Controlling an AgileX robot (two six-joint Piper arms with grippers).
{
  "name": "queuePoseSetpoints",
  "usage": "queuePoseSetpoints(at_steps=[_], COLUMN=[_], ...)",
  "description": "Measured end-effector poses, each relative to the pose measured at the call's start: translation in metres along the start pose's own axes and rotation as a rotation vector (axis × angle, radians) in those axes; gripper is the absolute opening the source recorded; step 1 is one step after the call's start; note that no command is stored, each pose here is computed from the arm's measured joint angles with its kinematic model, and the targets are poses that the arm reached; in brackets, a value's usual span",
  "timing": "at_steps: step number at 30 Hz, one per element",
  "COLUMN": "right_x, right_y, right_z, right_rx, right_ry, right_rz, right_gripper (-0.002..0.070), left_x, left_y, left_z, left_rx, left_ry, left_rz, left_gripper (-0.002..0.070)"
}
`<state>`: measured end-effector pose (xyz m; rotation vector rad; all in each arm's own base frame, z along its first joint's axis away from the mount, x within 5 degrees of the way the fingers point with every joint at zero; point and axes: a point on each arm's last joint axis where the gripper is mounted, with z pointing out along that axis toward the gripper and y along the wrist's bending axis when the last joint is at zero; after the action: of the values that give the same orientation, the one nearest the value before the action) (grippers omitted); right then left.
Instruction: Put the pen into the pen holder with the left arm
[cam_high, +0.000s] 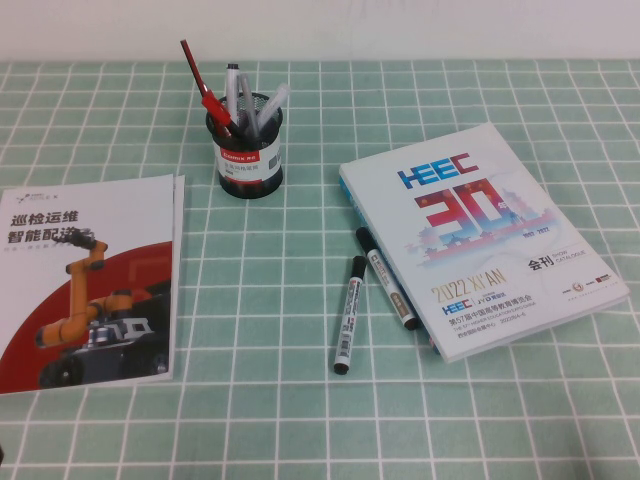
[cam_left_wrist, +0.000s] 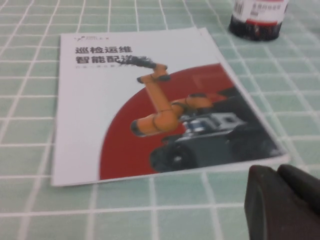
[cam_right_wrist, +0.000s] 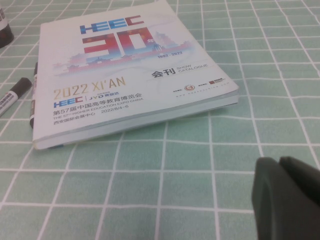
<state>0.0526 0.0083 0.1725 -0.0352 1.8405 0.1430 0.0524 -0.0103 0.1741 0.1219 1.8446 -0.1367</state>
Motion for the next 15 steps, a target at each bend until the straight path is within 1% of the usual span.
queuePoseSetpoints(at_steps=[2, 5, 8, 10, 15], right_x=[0.000, 0.000, 0.000, 0.000, 0.000], right_y=[0.000, 0.000, 0.000, 0.000, 0.000], right_z=[0.000, 0.000, 0.000, 0.000, 0.000], right_rx=[0.000, 0.000, 0.000, 0.000, 0.000], right_ry=[0.000, 0.000, 0.000, 0.000, 0.000], right_rz=[0.000, 0.000, 0.000, 0.000, 0.000], right_gripper=[-0.0020, -0.0020, -0.0020, -0.0020, -0.0020], left_x=[-0.002, -0.008, -0.015, -0.019, -0.025], left_y=[-0.002, -0.004, -0.004, -0.003, 0.000], left_z=[0.000, 0.000, -0.001, -0.002, -0.003], left_rx=[0.018, 0.059, 0.082, 0.080, 0.063], left_ry=[-0.024, -0.091, -0.159, -0.207, -0.273], left_rz=[-0.083, -0.259, -0.395, -0.431, -0.430], left_gripper=[0.0000, 0.0000, 0.0000, 0.0000, 0.0000])
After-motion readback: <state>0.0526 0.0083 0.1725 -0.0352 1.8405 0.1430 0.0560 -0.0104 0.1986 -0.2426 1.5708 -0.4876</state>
